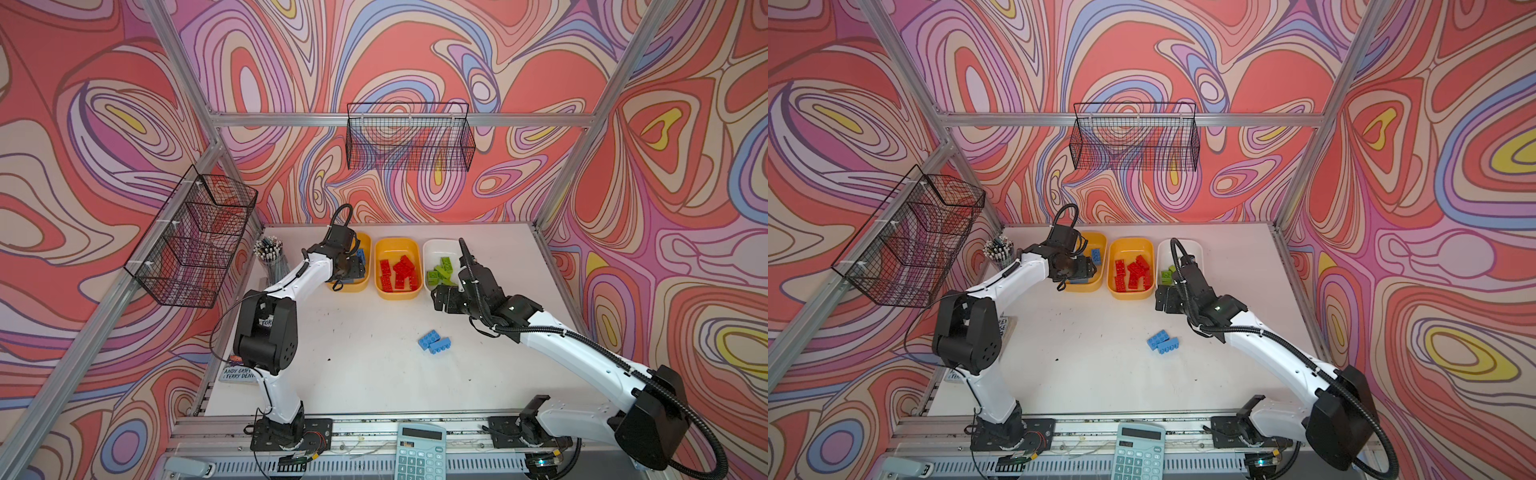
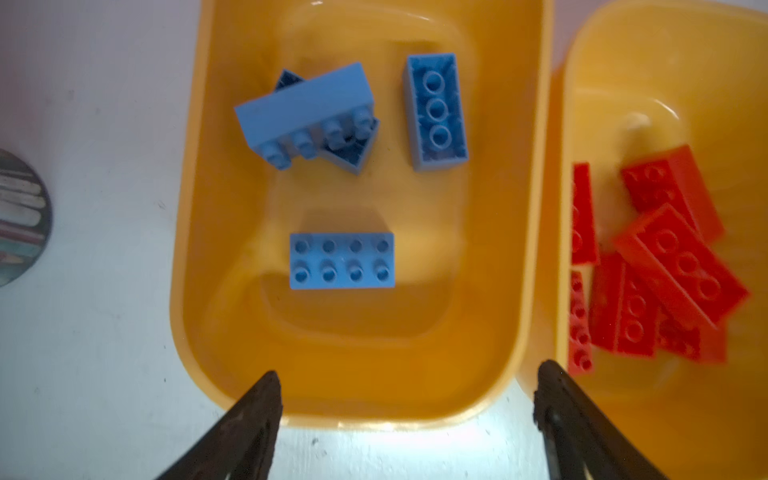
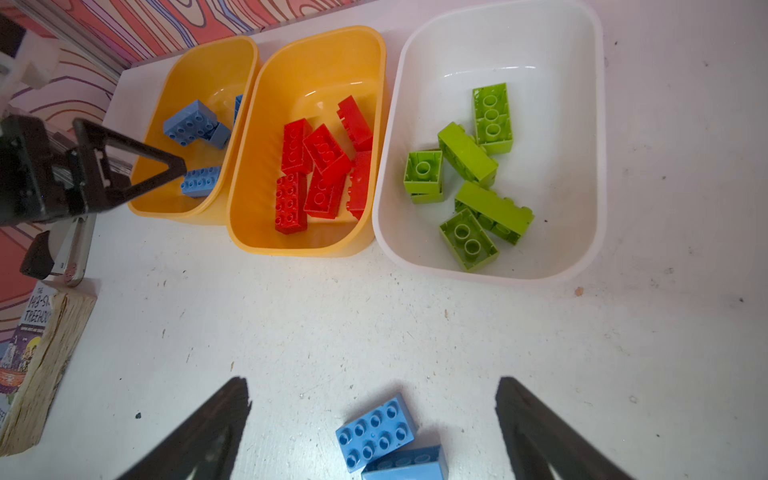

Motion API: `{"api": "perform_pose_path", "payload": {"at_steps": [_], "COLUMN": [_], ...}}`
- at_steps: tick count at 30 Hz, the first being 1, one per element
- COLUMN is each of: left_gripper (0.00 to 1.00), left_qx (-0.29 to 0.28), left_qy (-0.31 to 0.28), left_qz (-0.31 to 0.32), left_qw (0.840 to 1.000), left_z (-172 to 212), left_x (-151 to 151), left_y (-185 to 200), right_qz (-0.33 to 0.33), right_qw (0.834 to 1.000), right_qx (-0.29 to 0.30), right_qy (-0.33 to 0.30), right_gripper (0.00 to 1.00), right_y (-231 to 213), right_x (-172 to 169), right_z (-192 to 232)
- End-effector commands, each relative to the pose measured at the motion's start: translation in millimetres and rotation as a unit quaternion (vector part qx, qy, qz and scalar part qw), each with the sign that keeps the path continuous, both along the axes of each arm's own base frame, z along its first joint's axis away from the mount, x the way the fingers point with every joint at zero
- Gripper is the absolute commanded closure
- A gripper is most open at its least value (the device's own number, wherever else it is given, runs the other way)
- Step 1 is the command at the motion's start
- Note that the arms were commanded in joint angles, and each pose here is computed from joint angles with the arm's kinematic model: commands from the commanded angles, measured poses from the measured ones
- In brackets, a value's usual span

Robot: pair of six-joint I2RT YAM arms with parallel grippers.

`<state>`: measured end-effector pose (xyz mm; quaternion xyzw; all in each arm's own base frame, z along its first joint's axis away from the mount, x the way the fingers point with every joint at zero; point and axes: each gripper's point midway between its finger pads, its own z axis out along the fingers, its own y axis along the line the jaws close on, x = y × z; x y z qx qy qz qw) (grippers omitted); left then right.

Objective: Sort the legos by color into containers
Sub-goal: 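Return the left gripper to the light-blue bricks and grasp one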

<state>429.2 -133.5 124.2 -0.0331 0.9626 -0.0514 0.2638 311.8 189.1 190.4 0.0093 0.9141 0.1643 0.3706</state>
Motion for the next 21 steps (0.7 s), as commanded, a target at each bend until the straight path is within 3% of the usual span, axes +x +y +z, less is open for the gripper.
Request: {"api": "perform_pose_path", "payload": {"at_steps": [1, 7, 12, 16, 21], "left_gripper": [0.19, 0.19, 0.20, 0.21, 0.21], "left_qx": [0.034, 0.122, 0.119, 0.132, 0.142], "left_qy": [-0.034, -0.051, -0.038, -0.040, -0.039], "left_qz": [-0.054, -0.182, -0.255, -0.295, -0.322], "left_qw": [0.997, 0.974, 0.959, 0.945, 0.935], "left_z": [17.7, -4.5, -36.1, -50.1, -61.3], "left_x": [-27.4, -100.8, -151.4, -174.1, -181.8], "left_y": [-29.6, -82.7, -114.0, -140.6, -169.3], "right_qz": [-0.016, -0.022, -0.028, -0.033, -0.040], "right_qw": [0.999, 0.999, 0.998, 0.998, 0.997], "right_qx": [-0.004, 0.010, 0.027, 0.038, 0.049], "right_qy": [-0.028, -0.038, -0.040, -0.037, -0.040], "right_gripper": [0.02, 0.02, 0.02, 0.02, 0.02], "right_y": [-12.1, -22.9, -31.5, -38.2, -45.6], "right_x": [-3.0, -18.1, -32.0, -43.0, -52.9], "right_z": [23.8, 33.8, 36.1, 35.1, 39.4]}}
